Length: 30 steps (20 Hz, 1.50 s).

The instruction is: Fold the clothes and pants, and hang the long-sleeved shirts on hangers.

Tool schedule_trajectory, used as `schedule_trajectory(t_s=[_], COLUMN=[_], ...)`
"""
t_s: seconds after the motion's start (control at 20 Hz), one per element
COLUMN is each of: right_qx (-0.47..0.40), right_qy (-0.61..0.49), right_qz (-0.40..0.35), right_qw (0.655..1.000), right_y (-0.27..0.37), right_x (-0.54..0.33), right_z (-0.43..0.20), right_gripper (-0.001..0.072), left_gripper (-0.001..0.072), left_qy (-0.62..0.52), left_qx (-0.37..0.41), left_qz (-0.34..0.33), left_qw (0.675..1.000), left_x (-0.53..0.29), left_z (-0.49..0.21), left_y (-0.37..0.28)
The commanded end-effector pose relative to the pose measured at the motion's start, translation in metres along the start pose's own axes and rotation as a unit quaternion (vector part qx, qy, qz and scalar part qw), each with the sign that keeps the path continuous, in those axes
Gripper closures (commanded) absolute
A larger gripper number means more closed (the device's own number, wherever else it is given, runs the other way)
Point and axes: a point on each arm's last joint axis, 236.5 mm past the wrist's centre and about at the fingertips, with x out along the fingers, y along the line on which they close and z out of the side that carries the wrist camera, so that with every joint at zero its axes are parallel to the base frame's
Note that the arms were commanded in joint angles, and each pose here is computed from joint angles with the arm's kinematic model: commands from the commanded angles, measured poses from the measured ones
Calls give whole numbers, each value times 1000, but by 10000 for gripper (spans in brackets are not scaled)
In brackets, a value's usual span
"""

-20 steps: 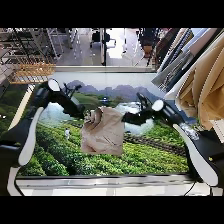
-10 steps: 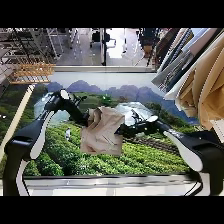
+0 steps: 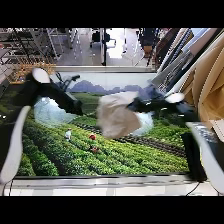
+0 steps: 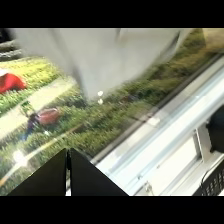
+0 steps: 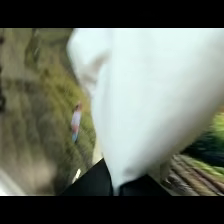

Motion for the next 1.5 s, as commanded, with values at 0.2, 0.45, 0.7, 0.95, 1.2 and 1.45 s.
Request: schedule_trajectory(t_s=[0.2,0.45,0.7,0.95,1.2,1.45], right_qx=[123,332,508,490,384,177], right_qy=[-211,-237,-258,-300,-521,-243], right_qz=[-210,-285,-357,-389,-155,-148], right_qw=[947,867,740,720,747,942], right_y=[-117,-243,-328,-337,-264,-175], right_x=[-311,-398,-373,-406,-450,-250], right_z=[6,-149,-317,-307,-101,-38], right_gripper=[705,705,702,13,32,32], left_gripper=[689,690,690,689,690,689], left_qy=[-89,-103,-96,-73,-40,-30], left_qx=[86,116,110,94,35,-122], left_qz=[35,42,39,30,116,407], left_qw=[992,987,989,992,992,905], left_x=[-113,-123,-117,-101,-95,-172], left_z=[-46,-51,-48,-54,-65,-100], left_y=[-82,-90,-86,-78,-27,98])
